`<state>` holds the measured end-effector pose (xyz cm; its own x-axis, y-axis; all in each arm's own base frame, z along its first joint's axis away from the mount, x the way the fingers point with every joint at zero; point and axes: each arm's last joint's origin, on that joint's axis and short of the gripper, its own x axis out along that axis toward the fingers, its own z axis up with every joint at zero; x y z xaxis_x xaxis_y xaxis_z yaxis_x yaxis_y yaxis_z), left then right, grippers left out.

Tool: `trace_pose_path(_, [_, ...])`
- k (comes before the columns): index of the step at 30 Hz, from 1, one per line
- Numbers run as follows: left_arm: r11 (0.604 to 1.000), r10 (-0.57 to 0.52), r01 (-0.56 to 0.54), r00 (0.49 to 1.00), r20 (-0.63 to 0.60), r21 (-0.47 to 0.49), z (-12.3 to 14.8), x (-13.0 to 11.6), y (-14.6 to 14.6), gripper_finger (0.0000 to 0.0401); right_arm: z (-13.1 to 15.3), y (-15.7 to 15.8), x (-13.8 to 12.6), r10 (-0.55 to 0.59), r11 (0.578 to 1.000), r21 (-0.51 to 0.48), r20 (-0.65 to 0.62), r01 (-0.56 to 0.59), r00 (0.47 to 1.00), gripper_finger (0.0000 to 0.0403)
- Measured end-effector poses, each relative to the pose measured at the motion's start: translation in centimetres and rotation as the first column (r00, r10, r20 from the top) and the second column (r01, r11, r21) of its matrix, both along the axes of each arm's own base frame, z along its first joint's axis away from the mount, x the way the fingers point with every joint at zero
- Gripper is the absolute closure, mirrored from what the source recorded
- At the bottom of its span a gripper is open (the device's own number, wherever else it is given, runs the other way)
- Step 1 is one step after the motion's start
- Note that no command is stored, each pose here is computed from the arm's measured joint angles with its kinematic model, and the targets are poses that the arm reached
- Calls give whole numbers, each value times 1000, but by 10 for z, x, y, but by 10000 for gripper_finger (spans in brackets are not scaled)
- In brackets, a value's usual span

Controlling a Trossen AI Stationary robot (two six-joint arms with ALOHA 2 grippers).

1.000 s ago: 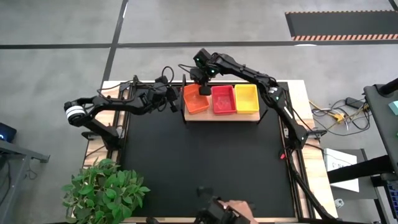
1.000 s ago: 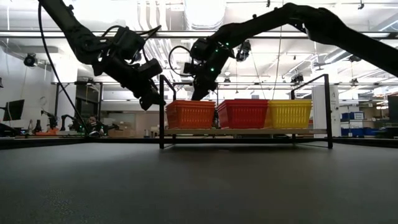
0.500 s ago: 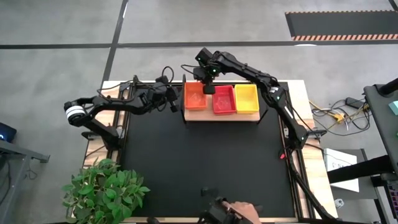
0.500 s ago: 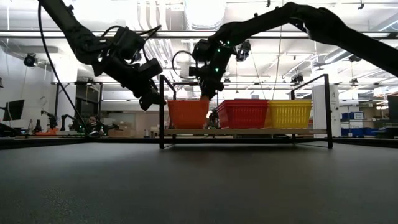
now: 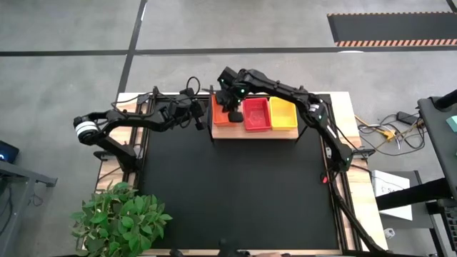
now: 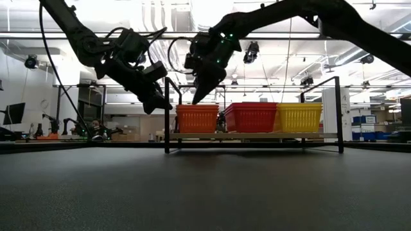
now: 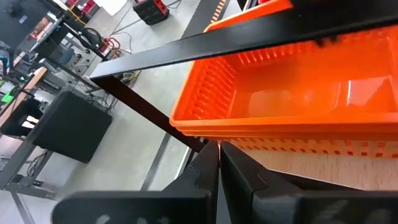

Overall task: Stack baskets on shelf by color
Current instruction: Adjust the baskets on the shelf

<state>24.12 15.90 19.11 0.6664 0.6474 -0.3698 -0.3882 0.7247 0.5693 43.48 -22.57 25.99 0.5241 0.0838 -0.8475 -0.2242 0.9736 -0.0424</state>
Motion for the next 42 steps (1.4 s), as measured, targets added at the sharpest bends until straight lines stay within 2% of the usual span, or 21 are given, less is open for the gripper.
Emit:
trace_pose_path(9, [1000, 1, -1, 1000, 19, 12, 7, -2, -1, 401, -24, 29, 5, 18, 998, 64, -127, -10, 992, 394])
trace_pose_path(17, [1000, 0, 0, 1000, 18, 11, 7, -2, -2, 401, -20, 50, 11, 39, 997, 75, -131, -29, 991, 394])
trace_pose_path(31, [1000, 3, -2, 999, 51, -8, 11, -2, -6, 401, -18, 59, 15, 53, 997, 59, -125, -46, 991, 394])
trace_pose_path(36, [999, -10, 12, 998, 66, -34, 21, -6, -16, 401, 4, 62, 8, 15, 999, -34, -123, -19, 992, 394])
trace_pose_path(42, [992, -4, 23, 990, 142, -127, 36, -12, -35, 401, 43, 81, -20, 9, 1000, -14, -167, -11, 986, 394])
